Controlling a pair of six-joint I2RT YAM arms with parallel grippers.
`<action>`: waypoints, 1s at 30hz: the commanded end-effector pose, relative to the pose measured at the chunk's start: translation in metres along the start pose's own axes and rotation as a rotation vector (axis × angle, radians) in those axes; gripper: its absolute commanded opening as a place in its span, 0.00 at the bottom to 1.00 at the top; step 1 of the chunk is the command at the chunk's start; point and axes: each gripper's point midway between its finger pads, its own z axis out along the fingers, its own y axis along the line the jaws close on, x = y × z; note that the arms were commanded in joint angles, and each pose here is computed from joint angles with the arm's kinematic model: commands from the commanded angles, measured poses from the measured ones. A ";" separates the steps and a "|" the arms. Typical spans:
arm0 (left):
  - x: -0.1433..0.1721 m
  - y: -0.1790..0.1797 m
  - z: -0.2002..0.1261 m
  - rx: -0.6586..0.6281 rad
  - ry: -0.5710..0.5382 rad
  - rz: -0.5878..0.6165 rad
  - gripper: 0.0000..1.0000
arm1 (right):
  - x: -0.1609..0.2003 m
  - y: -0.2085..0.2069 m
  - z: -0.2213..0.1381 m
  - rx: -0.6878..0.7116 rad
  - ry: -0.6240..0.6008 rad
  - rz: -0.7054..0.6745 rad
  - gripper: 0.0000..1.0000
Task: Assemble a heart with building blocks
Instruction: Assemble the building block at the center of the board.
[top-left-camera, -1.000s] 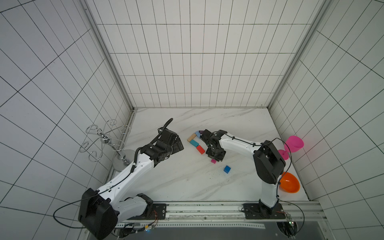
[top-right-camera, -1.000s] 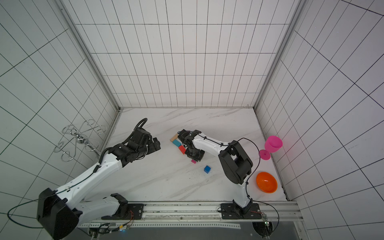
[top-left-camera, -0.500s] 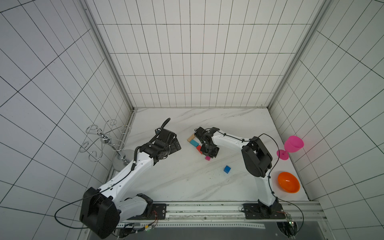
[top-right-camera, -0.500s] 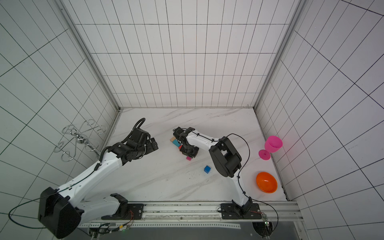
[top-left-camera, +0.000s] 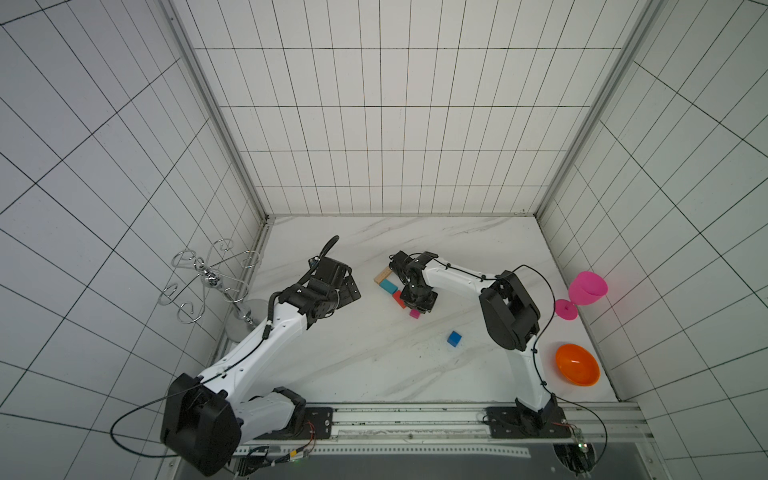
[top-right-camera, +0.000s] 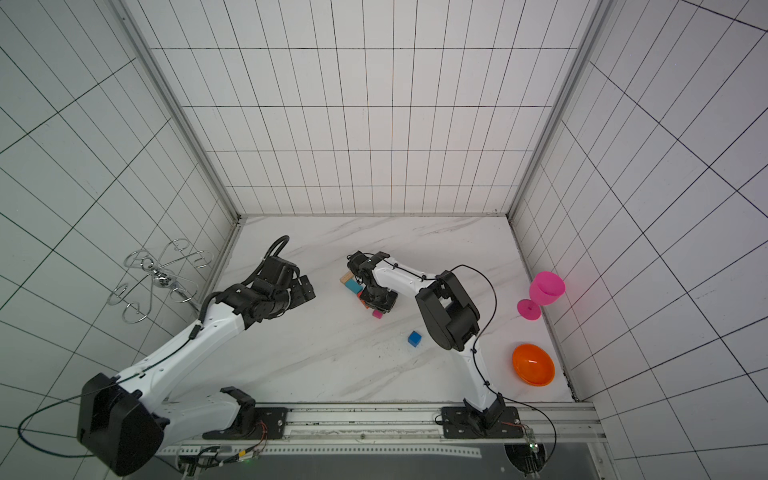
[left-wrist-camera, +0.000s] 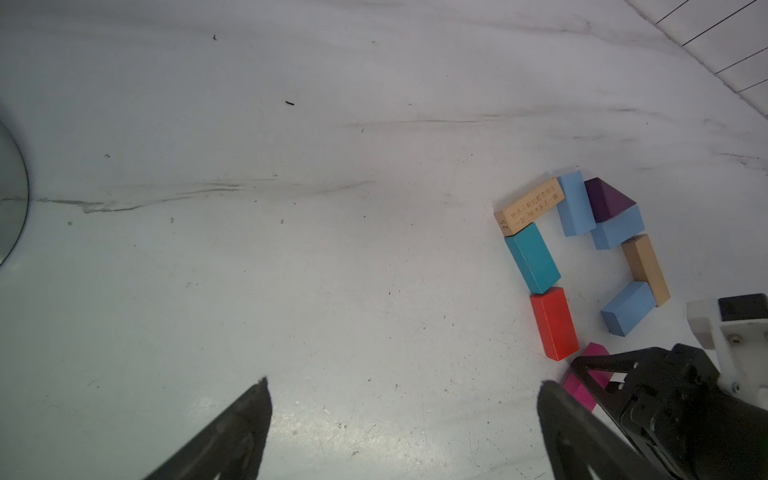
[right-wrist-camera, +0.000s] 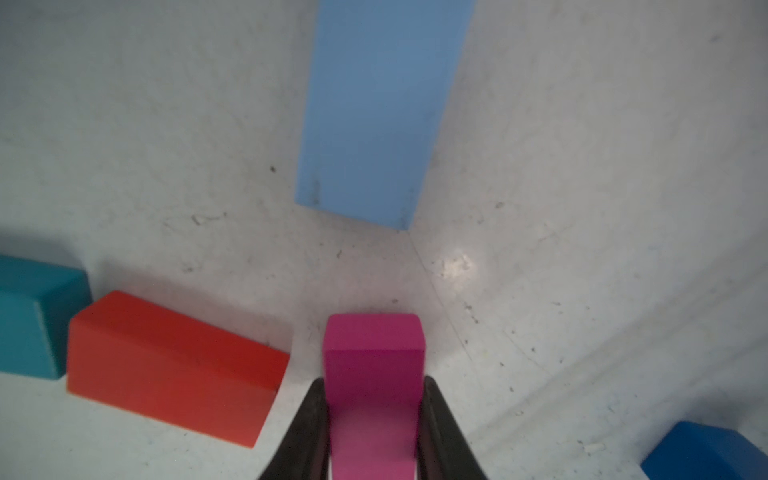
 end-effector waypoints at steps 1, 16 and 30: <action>-0.003 -0.001 0.000 -0.002 -0.003 0.002 0.98 | -0.011 0.000 -0.002 0.021 -0.013 0.015 0.00; 0.001 0.003 0.000 -0.002 0.020 0.000 0.98 | -0.017 0.007 0.006 0.020 -0.006 0.044 0.00; 0.003 0.004 0.002 -0.001 0.038 0.001 0.98 | -0.026 0.003 0.007 0.036 -0.018 0.086 0.00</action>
